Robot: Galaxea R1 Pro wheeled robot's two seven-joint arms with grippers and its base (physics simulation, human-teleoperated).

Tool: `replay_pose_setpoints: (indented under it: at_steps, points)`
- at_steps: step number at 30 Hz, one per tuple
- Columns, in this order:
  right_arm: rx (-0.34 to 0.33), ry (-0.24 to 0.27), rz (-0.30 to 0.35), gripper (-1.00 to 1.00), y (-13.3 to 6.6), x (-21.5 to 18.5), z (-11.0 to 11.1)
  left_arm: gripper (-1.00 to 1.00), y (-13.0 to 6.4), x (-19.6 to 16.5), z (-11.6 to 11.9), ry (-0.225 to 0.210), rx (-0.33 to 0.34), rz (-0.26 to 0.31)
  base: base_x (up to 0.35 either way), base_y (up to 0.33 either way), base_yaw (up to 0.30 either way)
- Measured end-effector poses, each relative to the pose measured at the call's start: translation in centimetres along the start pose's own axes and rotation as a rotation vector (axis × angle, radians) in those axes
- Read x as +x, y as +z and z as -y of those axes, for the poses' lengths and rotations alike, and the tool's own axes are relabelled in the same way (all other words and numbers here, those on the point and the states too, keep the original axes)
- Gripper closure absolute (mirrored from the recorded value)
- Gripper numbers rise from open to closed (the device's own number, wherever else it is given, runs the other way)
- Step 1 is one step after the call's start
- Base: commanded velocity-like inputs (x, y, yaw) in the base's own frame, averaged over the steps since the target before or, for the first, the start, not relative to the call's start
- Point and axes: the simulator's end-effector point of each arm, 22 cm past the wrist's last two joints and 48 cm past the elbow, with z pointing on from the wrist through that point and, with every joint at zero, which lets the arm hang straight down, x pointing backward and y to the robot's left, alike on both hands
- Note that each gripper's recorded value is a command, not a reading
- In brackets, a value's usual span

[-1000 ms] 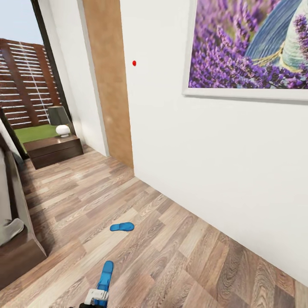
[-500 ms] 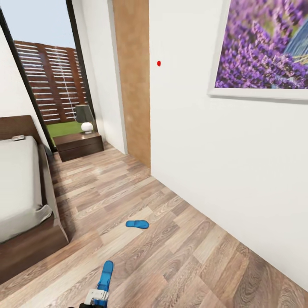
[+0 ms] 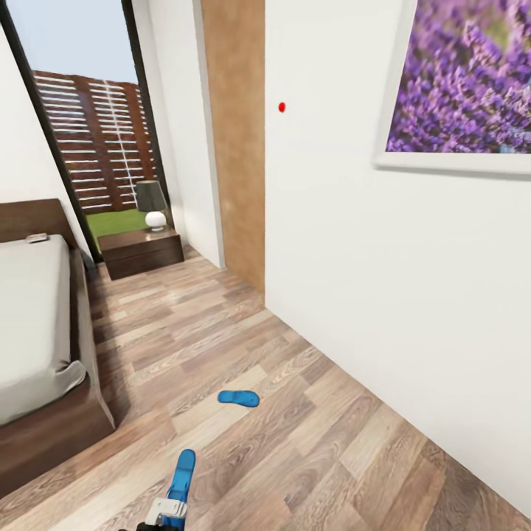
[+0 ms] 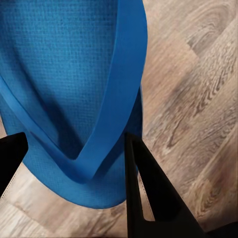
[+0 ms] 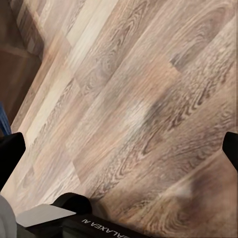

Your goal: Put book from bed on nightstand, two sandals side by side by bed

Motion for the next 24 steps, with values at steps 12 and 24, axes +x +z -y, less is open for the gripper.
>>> replay_pose_setpoints:
  at_steps: [12, 24]
  points:
    - [-0.001, 0.0, 0.0, -1.0, 0.0, 0.01, -0.01, 1.0, 0.0, 0.01, 0.0, 0.001, 0.0, 0.0, 0.31, -0.078, 0.0]
    - [0.0, 0.0, 0.0, -1.0, 0.0, 0.0, -0.01, 1.0, 0.0, 0.02, 0.0, 0.002, 0.0, -0.001, 0.302, -0.079, 0.016]
